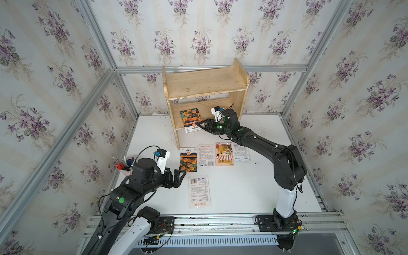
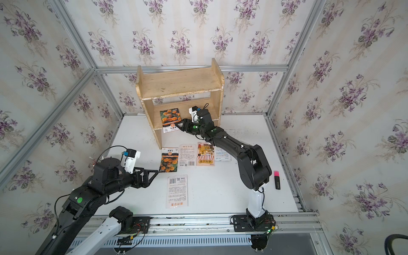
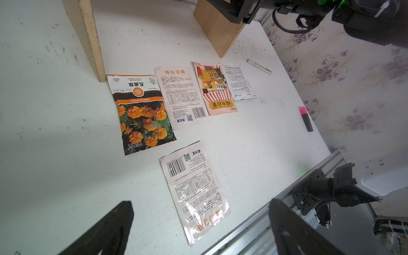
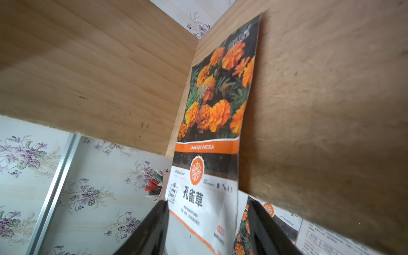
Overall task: Take the seed bag off the shelf
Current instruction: Pick up the seed packet from the shelf.
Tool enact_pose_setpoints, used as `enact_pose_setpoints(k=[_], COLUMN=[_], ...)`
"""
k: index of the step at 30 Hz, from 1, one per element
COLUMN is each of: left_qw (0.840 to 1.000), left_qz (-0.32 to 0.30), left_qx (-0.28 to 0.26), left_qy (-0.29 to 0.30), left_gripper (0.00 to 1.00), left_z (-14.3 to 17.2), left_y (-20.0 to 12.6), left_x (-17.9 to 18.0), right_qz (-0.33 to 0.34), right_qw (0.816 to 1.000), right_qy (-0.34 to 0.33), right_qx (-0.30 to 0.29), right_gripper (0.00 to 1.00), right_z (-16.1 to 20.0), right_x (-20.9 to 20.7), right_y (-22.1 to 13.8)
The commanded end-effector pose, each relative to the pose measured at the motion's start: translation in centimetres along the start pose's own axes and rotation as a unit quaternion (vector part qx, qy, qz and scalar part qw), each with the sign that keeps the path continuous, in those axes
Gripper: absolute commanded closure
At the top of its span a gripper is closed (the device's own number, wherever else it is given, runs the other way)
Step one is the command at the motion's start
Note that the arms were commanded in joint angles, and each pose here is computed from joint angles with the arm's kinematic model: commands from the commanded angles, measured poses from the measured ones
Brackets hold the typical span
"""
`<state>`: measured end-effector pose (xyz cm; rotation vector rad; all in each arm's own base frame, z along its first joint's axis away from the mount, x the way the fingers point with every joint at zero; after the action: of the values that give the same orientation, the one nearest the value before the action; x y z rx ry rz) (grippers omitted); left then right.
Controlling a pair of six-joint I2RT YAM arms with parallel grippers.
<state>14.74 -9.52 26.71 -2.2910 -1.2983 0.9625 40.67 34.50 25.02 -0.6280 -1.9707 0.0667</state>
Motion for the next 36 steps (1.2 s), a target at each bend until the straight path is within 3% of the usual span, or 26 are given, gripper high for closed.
enact_pose_setpoints(k=[1,5,12,25,32,36], left_qw=[1.0,1.0,0.999,0.987,0.963,0.948], left_qz=[-0.005,0.0,0.016,0.067,0.154,0.198], left_qx=[-0.007,-0.008,-0.023,-0.105,-0.14,-0.172], left_qy=[0.002,-0.002,-0.019,-0.103,-0.172,-0.182], left_gripper=[0.0,0.0,0.0,0.0,0.01,0.04], left_z=[-0.1,0.0,-0.3,-2.4,-2.5,-3.2], left_y=[0.0,0.1,0.5,2.3,5.8,6.4], left_x=[0.1,0.1,-0.2,-0.6,-0.8,-1.2], right_qz=[-0.018,-0.014,-0.006,-0.004,-0.044,-0.072], right_qw=[1.0,1.0,1.0,0.997,0.993,0.992], right_qy=[-0.004,-0.006,-0.021,-0.07,-0.102,-0.098], right_qx=[-0.005,-0.008,-0.022,-0.036,-0.031,-0.028], right_gripper=[0.51,0.65,1.0,1.0,1.0,1.0], right_z=[-0.4,-0.4,-0.3,5.1,9.6,11.6], right_x=[0.7,0.5,1.2,2.2,4.2,4.9], right_y=[0.3,0.2,-1.4,-10.2,-14.9,-16.8])
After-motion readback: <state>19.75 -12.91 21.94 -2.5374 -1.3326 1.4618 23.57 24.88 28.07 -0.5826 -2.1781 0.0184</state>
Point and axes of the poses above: each gripper's point midway between its finger pads, its own y axis out along the fingers, its own x axis along the line the jaws close on, z = x × y, the point moved 5 cm from there along -y, back along the fingers, and after that the axes turned 3 degrees about y, right-handed, at the moved point
